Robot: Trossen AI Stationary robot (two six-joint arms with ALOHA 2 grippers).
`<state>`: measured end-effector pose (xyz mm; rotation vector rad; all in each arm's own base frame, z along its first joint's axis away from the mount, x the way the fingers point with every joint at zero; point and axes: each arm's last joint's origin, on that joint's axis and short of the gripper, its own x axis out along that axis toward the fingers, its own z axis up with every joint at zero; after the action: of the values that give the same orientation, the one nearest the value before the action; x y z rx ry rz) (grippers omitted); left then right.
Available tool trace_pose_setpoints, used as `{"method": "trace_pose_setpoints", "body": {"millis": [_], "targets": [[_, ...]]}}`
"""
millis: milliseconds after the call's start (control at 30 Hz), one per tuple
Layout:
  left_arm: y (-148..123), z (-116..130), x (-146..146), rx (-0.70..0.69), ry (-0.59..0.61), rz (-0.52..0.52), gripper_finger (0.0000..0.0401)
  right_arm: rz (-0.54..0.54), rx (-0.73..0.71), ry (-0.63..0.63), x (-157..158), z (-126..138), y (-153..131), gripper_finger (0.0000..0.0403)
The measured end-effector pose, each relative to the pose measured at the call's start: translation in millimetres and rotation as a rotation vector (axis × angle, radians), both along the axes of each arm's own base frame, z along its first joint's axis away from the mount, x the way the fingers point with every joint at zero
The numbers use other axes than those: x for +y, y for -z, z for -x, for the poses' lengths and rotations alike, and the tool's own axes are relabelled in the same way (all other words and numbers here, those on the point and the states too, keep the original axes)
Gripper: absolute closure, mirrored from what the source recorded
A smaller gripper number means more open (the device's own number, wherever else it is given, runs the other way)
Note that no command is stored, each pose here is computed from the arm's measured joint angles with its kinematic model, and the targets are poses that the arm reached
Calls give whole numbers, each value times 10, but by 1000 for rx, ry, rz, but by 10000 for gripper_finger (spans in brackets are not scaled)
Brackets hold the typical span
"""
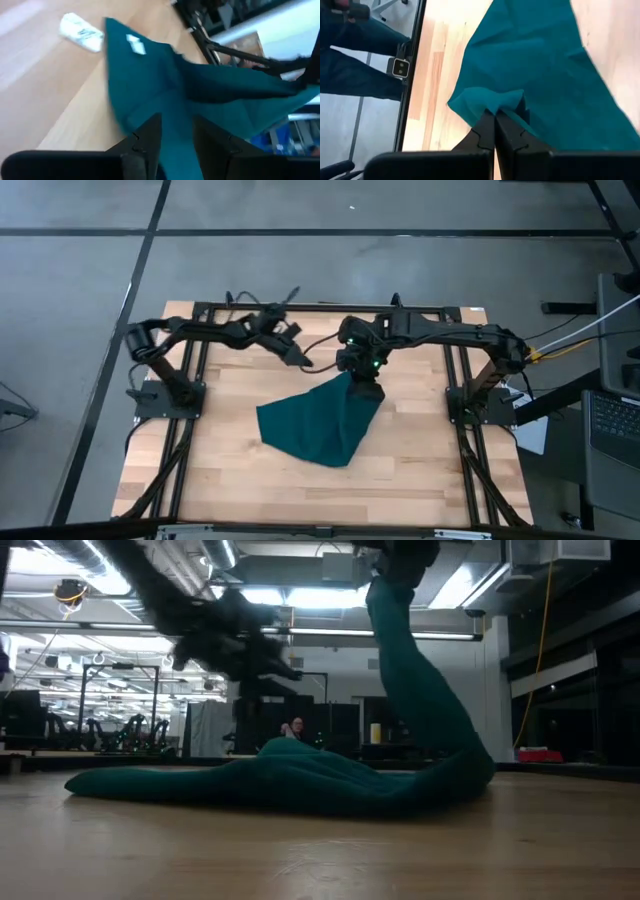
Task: Fold microfiber towels
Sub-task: Fold the dark green napkin
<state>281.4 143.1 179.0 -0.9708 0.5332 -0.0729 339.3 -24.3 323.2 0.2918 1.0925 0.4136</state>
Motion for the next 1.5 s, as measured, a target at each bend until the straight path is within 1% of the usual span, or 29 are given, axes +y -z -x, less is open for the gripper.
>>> {"method": "trace_pose_setpoints", "body": {"millis": [100,200,333,433,533,700,833,1000,1133,1333,1500], "targets": [[-19,-268,42,-10,70,-8,275,-7,-3,-3,4,3,-7,403],[-15,-460,53,31,136,-47,252,-17,4,8,4,3,-6,403],[112,-556,33,169,237,-95,229,-16,0,-1,4,3,-7,403],[225,-554,9,236,289,-118,222,-9,-13,-14,4,-1,-9,403],[289,-571,19,247,293,-125,222,-3,-36,-20,-4,-16,-16,403],[272,-611,39,211,275,-139,229,-28,-83,-28,-17,-50,-39,403],[250,-640,53,187,255,-139,230,-33,-95,-27,-26,-59,-45,403],[257,-644,54,191,248,-147,230,-49,-88,-10,-51,-56,-47,403],[360,-677,11,215,263,-131,230,-60,-88,-10,-58,-55,-48,403],[558,-756,-146,252,320,-102,230,-77,-84,-7,-53,-55,-50,403],[592,-803,-210,244,332,-103,230,-84,-82,-4,-52,-55,-52,403]]}}
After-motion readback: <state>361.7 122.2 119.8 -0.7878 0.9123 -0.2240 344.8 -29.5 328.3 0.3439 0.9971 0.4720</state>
